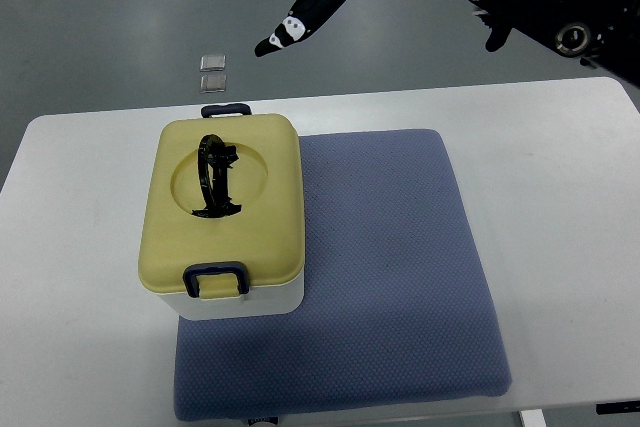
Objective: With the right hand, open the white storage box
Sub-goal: 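Swing the right hand over the box toward the black lid handle, then close the right hand's fingers around the black handle on the yellow lid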
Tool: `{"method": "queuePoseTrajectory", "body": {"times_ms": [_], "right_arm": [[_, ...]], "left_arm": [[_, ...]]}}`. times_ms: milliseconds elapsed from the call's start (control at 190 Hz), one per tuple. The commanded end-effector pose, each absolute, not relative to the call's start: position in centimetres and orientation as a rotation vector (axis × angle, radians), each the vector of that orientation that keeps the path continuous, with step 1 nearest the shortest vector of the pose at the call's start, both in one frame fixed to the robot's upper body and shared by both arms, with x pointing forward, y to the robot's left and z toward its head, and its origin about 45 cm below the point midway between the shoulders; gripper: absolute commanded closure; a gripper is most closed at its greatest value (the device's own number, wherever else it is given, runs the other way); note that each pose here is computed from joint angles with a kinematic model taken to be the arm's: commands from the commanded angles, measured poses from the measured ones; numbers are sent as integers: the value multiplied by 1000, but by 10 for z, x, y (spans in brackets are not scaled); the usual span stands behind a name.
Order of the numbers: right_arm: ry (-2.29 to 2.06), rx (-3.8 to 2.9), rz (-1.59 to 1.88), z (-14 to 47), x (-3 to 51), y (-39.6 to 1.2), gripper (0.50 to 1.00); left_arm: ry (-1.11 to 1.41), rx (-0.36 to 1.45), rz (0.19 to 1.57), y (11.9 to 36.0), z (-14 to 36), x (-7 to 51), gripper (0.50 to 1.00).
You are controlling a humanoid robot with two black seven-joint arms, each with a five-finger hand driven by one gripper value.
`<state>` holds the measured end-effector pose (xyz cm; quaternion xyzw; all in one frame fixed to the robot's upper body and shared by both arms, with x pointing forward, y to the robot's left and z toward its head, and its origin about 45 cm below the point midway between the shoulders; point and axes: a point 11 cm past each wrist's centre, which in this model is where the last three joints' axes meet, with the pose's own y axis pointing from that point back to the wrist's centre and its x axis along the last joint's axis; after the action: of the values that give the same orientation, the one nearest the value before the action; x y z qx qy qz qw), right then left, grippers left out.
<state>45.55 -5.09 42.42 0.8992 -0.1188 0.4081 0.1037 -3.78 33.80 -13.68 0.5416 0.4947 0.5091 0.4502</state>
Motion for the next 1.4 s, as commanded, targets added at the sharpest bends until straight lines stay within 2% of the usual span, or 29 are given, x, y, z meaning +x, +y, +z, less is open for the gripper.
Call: {"method": "queuePoseTrajectory", "body": {"times_ms": [0,427,854,912,1023,1181,1271,1397], "right_arm": [[-210,2573,1257,416,445,-29,572],[255,2306,1565,397,392,28,576],[321,2172,1605,367,393,20,634],[322,2160,1609,362,393,18,670],[313,2154,1621,361,395,17,695],[313,2154,1625,362,394,18,707],[314,2162,1612,357,394,16,734],[320,2164,1607,353,393,17,736]], "left_arm": [[1223,1339,1258,338,-137,-38,500],[1223,1339,1258,338,-137,-38,500],[1223,1339,1258,338,-137,-38,500],[1223,1339,1258,338,-137,-38,500],[1223,1339,1258,338,-137,-38,500],[1223,1339,1258,338,-137,-38,500],[1223,1339,1258,338,-137,-38,500],[1223,1339,1258,338,-137,-38,500]]}}
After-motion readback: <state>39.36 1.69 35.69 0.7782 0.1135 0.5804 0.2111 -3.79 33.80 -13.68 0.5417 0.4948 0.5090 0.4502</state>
